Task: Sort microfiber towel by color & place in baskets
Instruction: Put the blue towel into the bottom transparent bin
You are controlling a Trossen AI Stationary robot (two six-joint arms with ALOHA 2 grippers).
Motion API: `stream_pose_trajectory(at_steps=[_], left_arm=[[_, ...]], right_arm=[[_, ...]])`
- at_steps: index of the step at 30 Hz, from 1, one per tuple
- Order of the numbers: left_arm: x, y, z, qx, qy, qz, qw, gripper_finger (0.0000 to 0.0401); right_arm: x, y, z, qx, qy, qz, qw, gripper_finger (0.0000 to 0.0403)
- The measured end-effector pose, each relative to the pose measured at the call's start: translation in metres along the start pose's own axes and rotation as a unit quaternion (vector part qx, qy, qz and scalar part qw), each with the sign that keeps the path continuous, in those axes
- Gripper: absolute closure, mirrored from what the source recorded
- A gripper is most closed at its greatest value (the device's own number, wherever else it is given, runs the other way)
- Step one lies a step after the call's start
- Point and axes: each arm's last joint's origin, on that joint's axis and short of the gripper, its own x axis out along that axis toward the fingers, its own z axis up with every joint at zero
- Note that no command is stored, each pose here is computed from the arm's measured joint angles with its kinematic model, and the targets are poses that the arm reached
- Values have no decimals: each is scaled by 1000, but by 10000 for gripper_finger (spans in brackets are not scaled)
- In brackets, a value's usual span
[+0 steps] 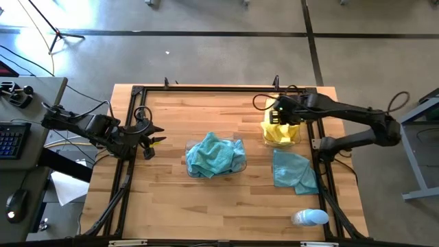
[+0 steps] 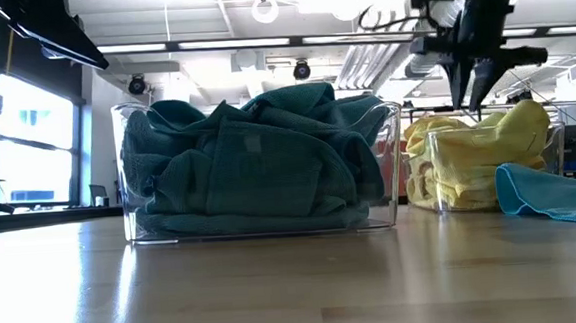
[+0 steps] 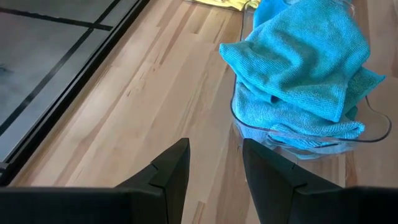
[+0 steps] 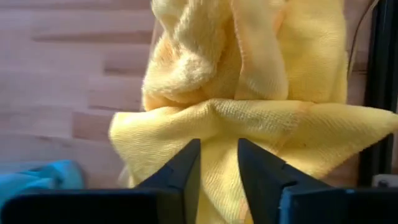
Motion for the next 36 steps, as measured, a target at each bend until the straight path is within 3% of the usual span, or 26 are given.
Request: stream_pose_trajectory(at_steps=[8,16,20,28,36], left_arm=[[0,-1,0,0,4,-11,1000,266],[0,-1,0,0,6,-15,1000,266],[0,-2,-1,1,11,-29,1000,266],[0,-2,-1,1,15,-40,999,266],[0,-4,-1,-2,23,-61,998,266]], right_arm=[[-29,5,-22,9,-10,124,992,262],[-32,25,-77,1,58,129,990,265],[-28,29,-109,8,83,88,993,265],[-13,21,-155,15,111,-72,991,265],[9,28,-190,-12,95,-139,986,265]])
